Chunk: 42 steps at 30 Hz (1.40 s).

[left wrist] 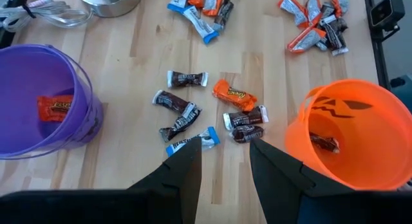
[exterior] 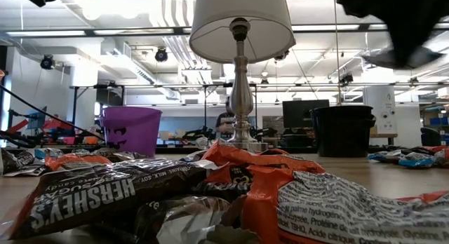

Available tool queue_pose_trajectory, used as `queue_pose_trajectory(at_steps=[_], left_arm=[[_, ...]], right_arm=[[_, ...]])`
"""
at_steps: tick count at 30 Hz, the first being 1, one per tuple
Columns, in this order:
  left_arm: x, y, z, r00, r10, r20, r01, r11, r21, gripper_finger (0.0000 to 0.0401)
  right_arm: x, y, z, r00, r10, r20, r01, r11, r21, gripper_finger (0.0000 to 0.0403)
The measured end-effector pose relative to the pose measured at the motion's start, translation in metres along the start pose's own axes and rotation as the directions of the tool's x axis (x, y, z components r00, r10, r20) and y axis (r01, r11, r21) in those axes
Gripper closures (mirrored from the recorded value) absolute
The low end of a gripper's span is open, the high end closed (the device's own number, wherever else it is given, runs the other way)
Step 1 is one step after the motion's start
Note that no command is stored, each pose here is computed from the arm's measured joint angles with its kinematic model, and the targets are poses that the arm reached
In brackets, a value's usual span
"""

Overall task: Sort candy
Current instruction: Put the white chocolate into the black bin

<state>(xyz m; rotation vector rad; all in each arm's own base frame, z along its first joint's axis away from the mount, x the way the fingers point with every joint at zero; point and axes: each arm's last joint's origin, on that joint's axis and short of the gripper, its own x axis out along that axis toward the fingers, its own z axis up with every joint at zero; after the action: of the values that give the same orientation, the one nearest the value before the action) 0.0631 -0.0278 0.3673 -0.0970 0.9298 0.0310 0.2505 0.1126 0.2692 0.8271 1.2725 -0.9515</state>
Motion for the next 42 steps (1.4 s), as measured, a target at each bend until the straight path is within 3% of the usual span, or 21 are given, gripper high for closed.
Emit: queue_pose_trajectory(at_steps=[9, 15, 21, 30, 36, 42], left_arm=[[-0.001, 0.001, -0.001, 1.0, 0.01, 0.014, -0.009, 0.999, -0.047, 0.0288], [-0.001, 0.003, 0.0, 0.996, 0.072, 0.051, -0.068, 0.995, -0.077, 0.0288], [-0.002, 0.005, 0.001, 0.988, 0.127, 0.083, -0.116, 0.985, -0.129, 0.0288], [-0.003, 0.009, 0.003, 0.952, 0.259, 0.162, -0.225, 0.953, -0.205, 0.0288], [-0.003, 0.009, 0.003, 0.951, 0.266, 0.158, -0.228, 0.948, -0.222, 0.0288], [-0.003, 0.009, 0.002, 0.951, 0.269, 0.153, -0.232, 0.948, -0.219, 0.0288]], right_arm=[[-0.037, -0.061, 0.073, 0.973, 0.073, 0.219, -0.085, 0.995, 0.045, 0.039], [-0.051, -0.107, 0.117, 0.951, 0.03, 0.309, -0.065, 0.992, 0.104, 0.039], [-0.05, -0.141, 0.153, 0.951, -0.043, 0.307, 0.004, 0.992, 0.128, 0.039], [-0.033, -0.153, 0.2, 0.956, -0.014, 0.293, 0.005, 0.999, 0.034, 0.039], [-0.031, -0.159, 0.206, 0.954, -0.02, 0.299, 0.007, 0.999, 0.044, 0.0385], [-0.031, -0.16, 0.207, 0.958, -0.003, 0.287, -0.004, 1.0, 0.024, 0.0343]])
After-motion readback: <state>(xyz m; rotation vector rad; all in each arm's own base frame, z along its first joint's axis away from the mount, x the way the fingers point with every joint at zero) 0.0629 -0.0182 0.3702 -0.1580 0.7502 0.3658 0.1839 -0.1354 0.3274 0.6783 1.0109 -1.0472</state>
